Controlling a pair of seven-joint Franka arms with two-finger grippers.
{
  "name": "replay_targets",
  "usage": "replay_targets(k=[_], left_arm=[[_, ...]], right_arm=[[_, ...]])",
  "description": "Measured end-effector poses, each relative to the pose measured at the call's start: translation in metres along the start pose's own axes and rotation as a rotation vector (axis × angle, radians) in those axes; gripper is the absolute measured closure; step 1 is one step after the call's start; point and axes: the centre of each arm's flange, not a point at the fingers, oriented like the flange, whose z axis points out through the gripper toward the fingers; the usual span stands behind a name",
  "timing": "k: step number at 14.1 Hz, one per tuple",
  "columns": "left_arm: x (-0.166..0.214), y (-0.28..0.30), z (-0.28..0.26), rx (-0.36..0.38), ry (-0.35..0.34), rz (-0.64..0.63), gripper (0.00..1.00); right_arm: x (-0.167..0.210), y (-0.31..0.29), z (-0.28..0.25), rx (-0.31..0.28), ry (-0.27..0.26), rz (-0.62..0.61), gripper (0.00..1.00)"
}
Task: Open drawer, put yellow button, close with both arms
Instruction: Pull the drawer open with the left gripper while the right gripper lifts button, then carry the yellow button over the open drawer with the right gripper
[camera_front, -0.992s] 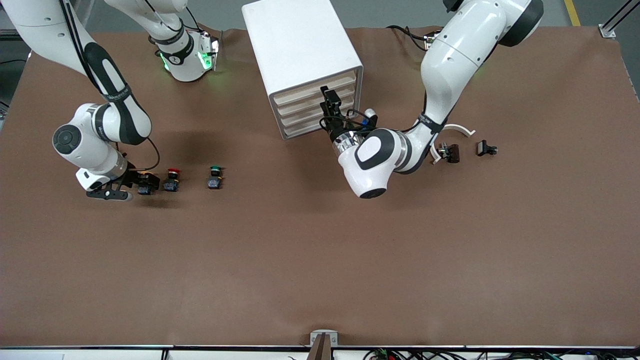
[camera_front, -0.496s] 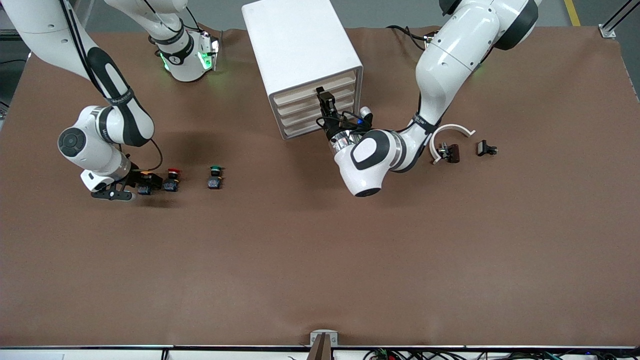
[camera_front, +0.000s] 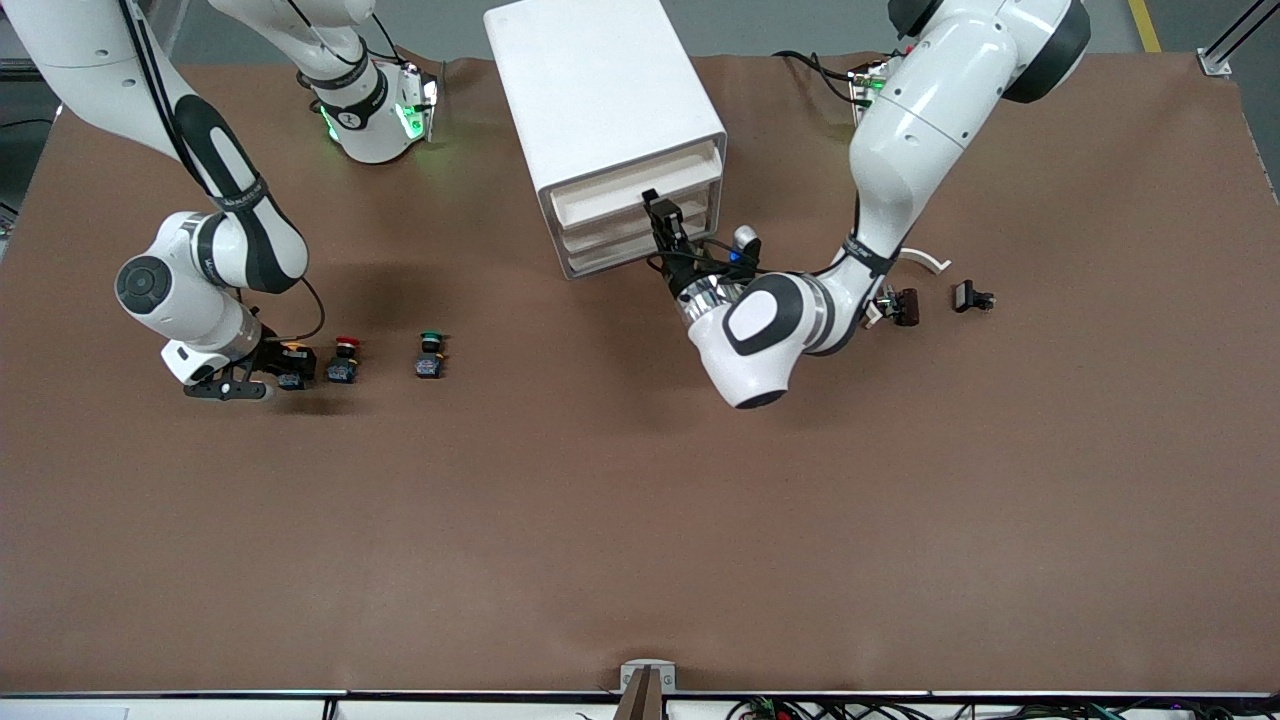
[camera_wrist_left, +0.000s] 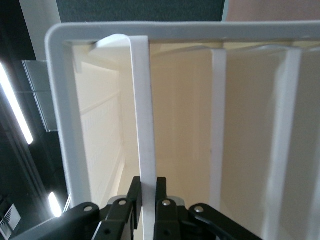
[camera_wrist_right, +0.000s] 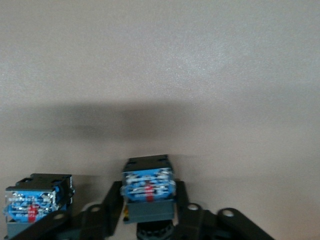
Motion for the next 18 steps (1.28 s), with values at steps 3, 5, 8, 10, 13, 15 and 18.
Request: replay_targets(k=[3, 5, 8, 10, 13, 15, 18], left_arm=[[0.008, 0.0, -0.033, -0.014, -0.055, 0.009, 0.85], [0.008, -0.001, -0.043, -0.023, -0.072, 0.015, 0.85], [0.013, -0.004, -0.063, -0.039, -0.106, 0.027, 0.85], [0.015, -0.005, -0.077, -0.058, -0.136, 0.034, 0.85], [0.016, -0.007, -0.099, -0.103, -0.194, 0.066, 0.58], [0.017, -0.015, -0.114, -0.125, -0.217, 0.094, 0.39], [0.022, -0.038, -0.153, -0.171, -0.273, 0.147, 0.07]], right_arm=[[0.003, 0.001, -0.003, 0.0, 0.001, 0.024, 0.59], [0.01, 0.0, -0.016, 0.002, -0.038, 0.064, 0.59], [0.033, -0.005, -0.075, 0.0, -0.109, 0.127, 0.59], [0.044, -0.025, -0.13, -0.01, -0.133, 0.198, 0.59], [0.041, -0.086, -0.204, -0.016, -0.165, 0.318, 0.59], [0.029, -0.142, -0.242, 0.017, -0.172, 0.408, 0.59], [0.003, -0.226, -0.282, 0.008, -0.164, 0.539, 0.59]])
